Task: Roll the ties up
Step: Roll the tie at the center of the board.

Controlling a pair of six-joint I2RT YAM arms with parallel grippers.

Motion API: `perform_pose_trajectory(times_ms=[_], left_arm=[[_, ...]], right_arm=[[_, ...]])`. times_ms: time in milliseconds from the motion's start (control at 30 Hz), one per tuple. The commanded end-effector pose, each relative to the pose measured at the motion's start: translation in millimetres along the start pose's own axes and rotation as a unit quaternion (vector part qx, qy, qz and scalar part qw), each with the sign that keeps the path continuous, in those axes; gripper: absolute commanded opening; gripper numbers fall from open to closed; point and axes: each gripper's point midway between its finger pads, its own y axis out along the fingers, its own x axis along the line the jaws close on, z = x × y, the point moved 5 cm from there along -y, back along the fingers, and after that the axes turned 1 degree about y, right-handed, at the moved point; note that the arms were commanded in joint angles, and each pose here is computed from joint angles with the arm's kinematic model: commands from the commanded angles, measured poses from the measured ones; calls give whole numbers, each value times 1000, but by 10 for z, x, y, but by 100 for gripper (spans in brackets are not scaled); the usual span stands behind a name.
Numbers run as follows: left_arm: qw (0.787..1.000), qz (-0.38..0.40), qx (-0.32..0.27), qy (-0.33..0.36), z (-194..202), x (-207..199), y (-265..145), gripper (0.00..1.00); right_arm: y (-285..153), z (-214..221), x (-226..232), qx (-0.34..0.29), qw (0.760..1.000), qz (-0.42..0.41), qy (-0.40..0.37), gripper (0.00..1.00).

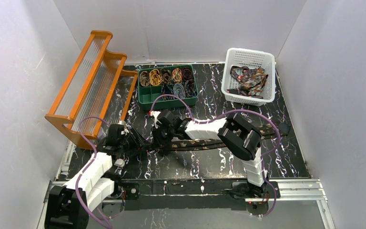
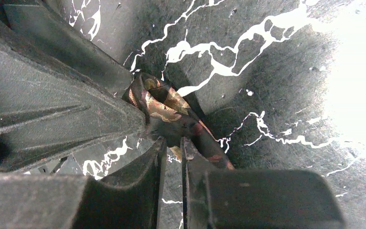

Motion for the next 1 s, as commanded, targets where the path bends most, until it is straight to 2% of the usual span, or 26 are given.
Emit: perform_pose_trajectory(times_ms=[0, 333, 500, 567, 733, 900, 933, 967], left_arm=[[1000, 2, 9, -5, 75, 76, 52, 53], [999, 43, 10, 21, 86, 20, 95, 36], [999, 41, 11, 27, 91, 41, 116, 23], [998, 46, 6, 32, 71, 26, 126, 14], [998, 44, -2, 42, 32, 16, 134, 0], [998, 43, -8, 50, -25, -31, 118, 0], [998, 44, -8, 51, -39, -47, 115, 0], [997, 45, -9, 54, -55, -65, 111, 0]], right_arm=[[6, 120, -123, 39, 999, 11, 4, 26], [-10, 44, -108, 39, 999, -11, 11, 27], [-109, -124, -4, 22, 999, -25, 11, 33], [-210, -238, 59, 5, 1000, -26, 4, 38], [-516, -403, 59, -37, 999, 18, -21, 51], [-898, -407, -199, -87, 985, 149, -12, 68], [-971, -392, -235, -105, 981, 162, -9, 76], [-1023, -379, -265, -126, 977, 171, -5, 93]])
